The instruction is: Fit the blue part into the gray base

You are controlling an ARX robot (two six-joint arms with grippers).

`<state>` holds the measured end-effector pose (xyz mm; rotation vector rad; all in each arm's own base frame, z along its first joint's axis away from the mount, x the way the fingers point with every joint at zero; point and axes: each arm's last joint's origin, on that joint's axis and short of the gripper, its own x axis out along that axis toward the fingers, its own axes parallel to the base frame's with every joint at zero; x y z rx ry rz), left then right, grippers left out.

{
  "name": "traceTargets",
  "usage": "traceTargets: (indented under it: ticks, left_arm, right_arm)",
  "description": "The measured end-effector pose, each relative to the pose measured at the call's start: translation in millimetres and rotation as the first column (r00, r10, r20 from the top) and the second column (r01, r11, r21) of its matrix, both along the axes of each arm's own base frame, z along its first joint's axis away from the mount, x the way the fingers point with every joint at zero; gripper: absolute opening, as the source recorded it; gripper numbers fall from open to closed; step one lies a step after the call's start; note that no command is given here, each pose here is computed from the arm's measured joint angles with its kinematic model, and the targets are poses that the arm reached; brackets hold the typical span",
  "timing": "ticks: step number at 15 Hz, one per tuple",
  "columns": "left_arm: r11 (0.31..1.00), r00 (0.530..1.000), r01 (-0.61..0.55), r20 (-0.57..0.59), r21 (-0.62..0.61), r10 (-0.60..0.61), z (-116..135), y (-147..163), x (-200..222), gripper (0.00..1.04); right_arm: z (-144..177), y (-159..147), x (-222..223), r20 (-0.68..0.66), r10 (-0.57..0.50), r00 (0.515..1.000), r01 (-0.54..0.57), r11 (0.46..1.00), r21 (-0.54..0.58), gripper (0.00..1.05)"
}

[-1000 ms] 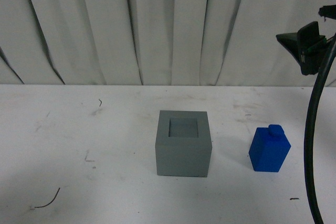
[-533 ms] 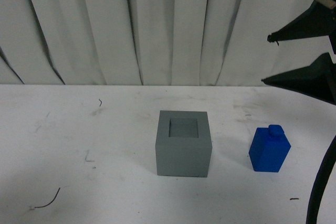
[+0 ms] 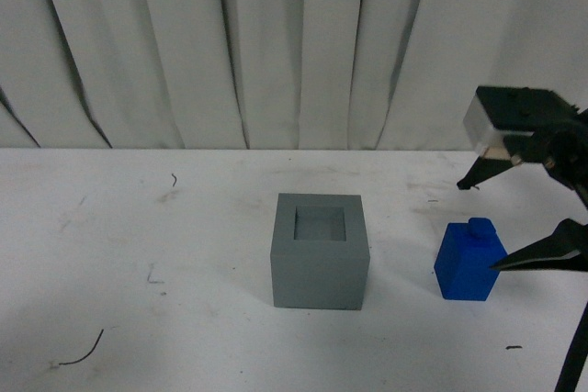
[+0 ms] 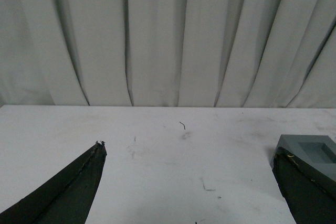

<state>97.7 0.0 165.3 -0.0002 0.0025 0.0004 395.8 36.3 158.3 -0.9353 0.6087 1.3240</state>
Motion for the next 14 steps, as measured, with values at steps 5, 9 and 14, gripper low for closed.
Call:
traceTargets:
  ticks: [5, 9, 14]
  left_arm:
    - [1.000, 1.000, 0.000, 0.000, 0.000, 0.000, 0, 0, 0, 0.98]
    - [1.000, 1.000, 0.000, 0.000, 0.000, 0.000, 0, 0, 0, 0.98]
    - [1.000, 1.000, 0.000, 0.000, 0.000, 0.000, 0, 0, 0, 0.98]
  right_arm:
    - [-28, 0, 16, -0.052, 0.029, 0.998, -0.037, 0.989, -0.146, 0.98]
    - [-38, 5, 32, -0.056, 0.031, 0.998, -0.041, 0.980, -0.194, 0.98]
    - [-40, 16, 36, -0.059, 0.043, 0.997, -0.054, 0.977, -0.207, 0.92]
